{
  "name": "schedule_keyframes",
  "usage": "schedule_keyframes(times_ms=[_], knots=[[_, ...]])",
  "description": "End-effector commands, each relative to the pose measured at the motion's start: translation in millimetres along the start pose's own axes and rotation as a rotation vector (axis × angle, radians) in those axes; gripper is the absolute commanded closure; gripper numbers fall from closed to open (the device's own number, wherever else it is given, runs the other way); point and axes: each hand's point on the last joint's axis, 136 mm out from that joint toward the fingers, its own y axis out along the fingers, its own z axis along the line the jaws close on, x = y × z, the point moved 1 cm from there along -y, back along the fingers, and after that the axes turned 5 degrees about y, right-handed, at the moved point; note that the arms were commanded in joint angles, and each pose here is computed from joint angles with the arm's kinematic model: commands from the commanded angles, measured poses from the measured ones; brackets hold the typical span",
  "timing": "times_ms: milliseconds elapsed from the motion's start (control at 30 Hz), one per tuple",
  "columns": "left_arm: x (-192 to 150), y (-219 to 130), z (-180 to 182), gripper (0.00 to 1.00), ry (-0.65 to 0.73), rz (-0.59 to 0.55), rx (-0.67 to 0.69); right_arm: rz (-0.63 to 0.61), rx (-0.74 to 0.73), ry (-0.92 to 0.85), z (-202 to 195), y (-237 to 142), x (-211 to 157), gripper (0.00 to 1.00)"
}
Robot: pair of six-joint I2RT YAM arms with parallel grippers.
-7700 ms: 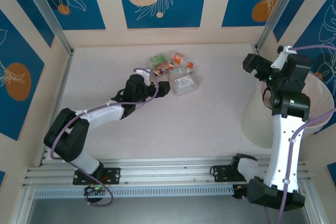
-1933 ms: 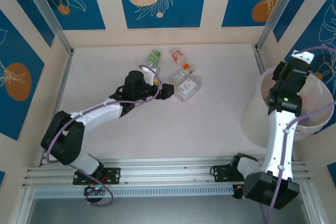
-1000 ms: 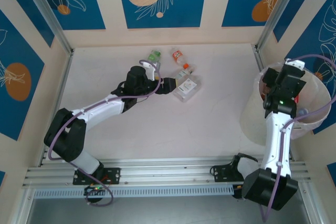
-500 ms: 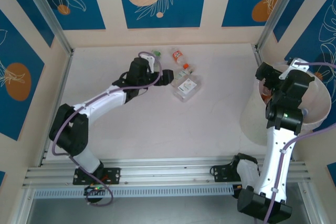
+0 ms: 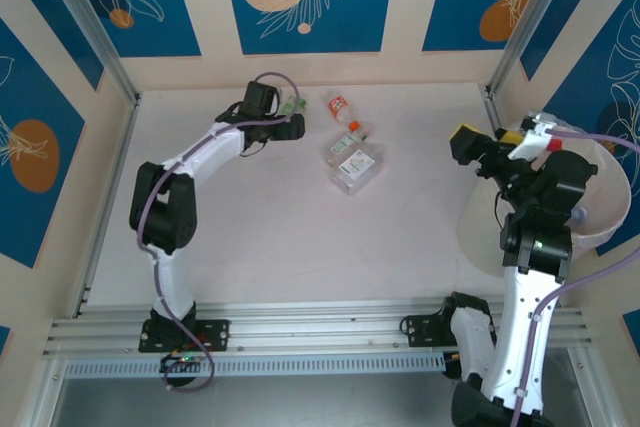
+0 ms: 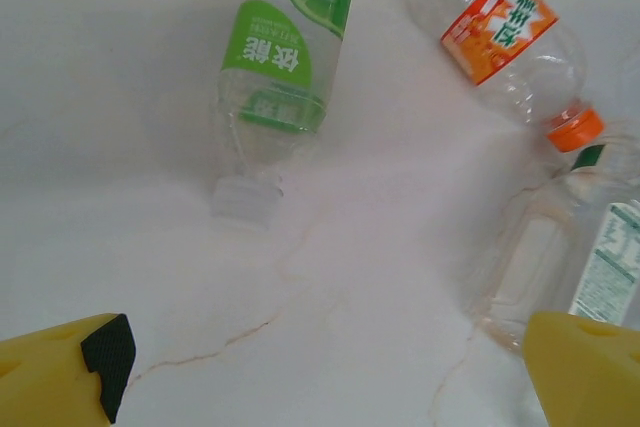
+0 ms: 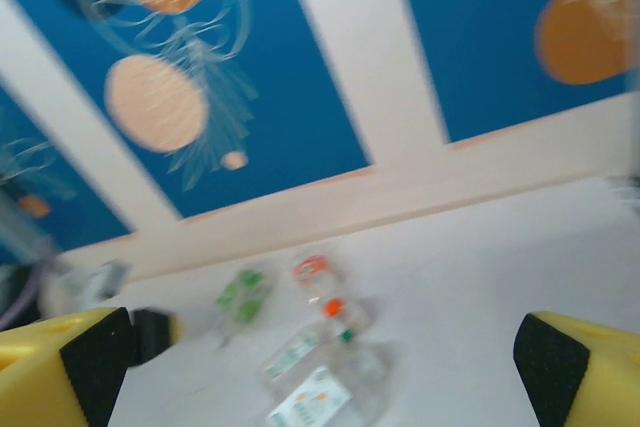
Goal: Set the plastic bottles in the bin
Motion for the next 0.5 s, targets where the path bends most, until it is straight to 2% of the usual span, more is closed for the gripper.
schedule_keyframes(times_ms=[0, 267, 467], knots=[[-2.4, 12.2, 3.8, 0.0, 0.047, 0.083, 0.005, 0.122, 0.258, -0.016, 43.8, 7.8, -20.9, 0.0], [22.7, 50.5, 19.5, 0.0, 0.077, 0.066, 0.105, 0.242, 0.28, -0.074, 64.8, 38.8, -68.5, 0.0], [27.5, 84.6, 31.2, 0.0, 0.052, 0.107, 0.146, 0.271, 0.257, -0.119, 67.9, 47.5, -84.3, 0.0]])
